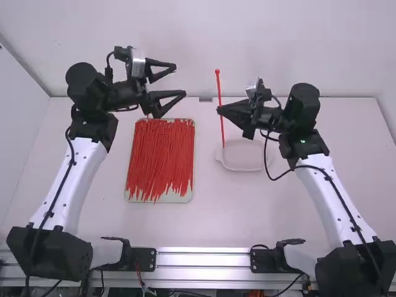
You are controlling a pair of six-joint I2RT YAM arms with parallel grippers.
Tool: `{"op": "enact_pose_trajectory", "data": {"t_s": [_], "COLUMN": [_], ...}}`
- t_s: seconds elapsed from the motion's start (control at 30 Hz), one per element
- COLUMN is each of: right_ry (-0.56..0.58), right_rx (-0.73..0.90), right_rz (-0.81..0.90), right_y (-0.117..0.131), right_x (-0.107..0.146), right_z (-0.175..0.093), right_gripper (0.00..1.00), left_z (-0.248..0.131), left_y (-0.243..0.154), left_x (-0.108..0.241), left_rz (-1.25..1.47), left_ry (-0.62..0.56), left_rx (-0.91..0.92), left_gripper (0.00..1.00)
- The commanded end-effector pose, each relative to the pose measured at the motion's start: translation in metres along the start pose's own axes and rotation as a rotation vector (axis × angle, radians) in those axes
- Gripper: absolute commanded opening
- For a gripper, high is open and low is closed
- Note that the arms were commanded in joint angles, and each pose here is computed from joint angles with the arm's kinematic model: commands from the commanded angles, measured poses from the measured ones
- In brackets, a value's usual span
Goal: Fasten the cable tie
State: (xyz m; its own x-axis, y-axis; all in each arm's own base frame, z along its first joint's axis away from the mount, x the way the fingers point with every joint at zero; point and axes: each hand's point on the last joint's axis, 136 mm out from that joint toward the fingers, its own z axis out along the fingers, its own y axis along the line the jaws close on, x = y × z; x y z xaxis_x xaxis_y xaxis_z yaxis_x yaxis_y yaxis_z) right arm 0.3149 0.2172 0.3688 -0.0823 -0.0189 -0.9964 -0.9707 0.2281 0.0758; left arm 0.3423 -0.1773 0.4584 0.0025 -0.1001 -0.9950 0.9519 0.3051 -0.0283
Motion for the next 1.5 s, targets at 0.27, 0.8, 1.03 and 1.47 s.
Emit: {"op": "enact_pose_trajectory", "data": {"t_s": [0.27,0.8,1.03,1.47], "right_ry": [-0.061,-0.084,-0.078,-0.071], "right_rx": [-0.089,-0.241,-0.244,-0.246], "right_rz": [-0.133,-0.078,-0.012,0.004], "right_y": [0.026,0.065,0.065,0.065], "right_x": [-0.029,-0.041,-0.041,-0.040], "right_z": [0.016,0.030,0.030,0.030], "right_gripper": [0.00,0.00,0.00,0.00], "left_z": [0.010,0.021,0.022,0.026], "left_y": [-0.056,-0.073,-0.072,-0.075], "left_x": [-0.039,-0.041,-0.043,-0.047], "left_rz": [-0.010,-0.082,-0.133,-0.126], "left_ry": [-0.045,-0.041,-0.046,-0.069], "left_rx": [0.219,0.279,0.269,0.270], "left_gripper": [0.93,0.79,0.54,0.30]}}
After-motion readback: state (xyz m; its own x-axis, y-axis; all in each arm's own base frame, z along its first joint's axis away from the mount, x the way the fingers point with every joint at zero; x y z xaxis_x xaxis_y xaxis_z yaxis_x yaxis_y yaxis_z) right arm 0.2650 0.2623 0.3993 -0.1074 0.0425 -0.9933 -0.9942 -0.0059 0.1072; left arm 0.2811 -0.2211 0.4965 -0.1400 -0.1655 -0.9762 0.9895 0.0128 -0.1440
